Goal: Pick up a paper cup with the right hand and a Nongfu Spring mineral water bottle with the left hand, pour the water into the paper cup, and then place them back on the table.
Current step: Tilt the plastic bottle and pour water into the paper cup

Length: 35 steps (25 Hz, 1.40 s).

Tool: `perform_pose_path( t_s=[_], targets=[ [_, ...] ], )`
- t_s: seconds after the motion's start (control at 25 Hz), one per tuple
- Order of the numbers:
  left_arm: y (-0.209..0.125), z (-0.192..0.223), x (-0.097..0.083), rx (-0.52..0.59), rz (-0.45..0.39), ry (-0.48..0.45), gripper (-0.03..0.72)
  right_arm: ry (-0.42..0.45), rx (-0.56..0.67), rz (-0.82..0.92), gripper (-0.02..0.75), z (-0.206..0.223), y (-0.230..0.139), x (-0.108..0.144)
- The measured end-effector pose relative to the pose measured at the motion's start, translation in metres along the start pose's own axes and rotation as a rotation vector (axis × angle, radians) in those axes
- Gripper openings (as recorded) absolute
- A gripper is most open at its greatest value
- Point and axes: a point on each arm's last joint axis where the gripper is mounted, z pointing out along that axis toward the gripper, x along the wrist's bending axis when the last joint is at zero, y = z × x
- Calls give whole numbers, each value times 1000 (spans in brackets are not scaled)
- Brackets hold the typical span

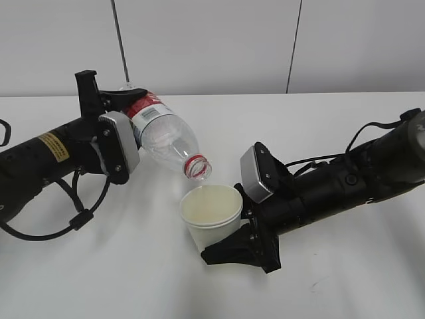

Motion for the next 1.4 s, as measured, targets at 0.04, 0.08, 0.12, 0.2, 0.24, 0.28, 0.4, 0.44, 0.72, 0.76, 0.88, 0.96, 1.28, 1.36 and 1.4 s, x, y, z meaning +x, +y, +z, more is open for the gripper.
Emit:
perform_pose_path(
  t_s=[0.04,0.08,0.12,0.2,0.24,0.28,0.4,0.44,0.72,0.76,0.88,0.96,1.28,1.36,1.4],
  targets=[
    [0,0,0,0,5,0,389,0,0,0,510,0,0,0],
    [0,0,0,0,9,0,389,-2,2,0,510,0,0,0],
    [0,0,0,0,11,0,389,-2,2,2,510,0,0,0],
    [0,0,0,0,14,0,388,-4,5,2,510,0,0,0],
    [0,0,0,0,15,0,387,-4,5,2,510,0,0,0],
    [0,0,0,0,18,0,388,-4,5,2,510,0,0,0],
    [0,0,0,0,26,0,388,-4,5,2,510,0,0,0],
    [0,0,0,0,28,0,387,-4,5,2,510,0,0,0],
    [0,0,0,0,46,0,387,-4,5,2,510,0,0,0],
    [0,0,0,0,49,0,387,-5,6,2,510,0,-1,0],
    [0,0,0,0,55,0,386,-5,6,2,510,0,-1,0],
    [0,0,0,-1,57,0,386,-2,8,0,510,0,-1,0],
    [0,0,0,-4,64,0,386,15,27,-17,510,0,-3,1],
    [0,0,0,-4,64,0,386,12,30,-17,510,0,-3,1],
    [0,0,0,-4,64,0,386,14,31,-18,510,0,-3,1]
  ],
)
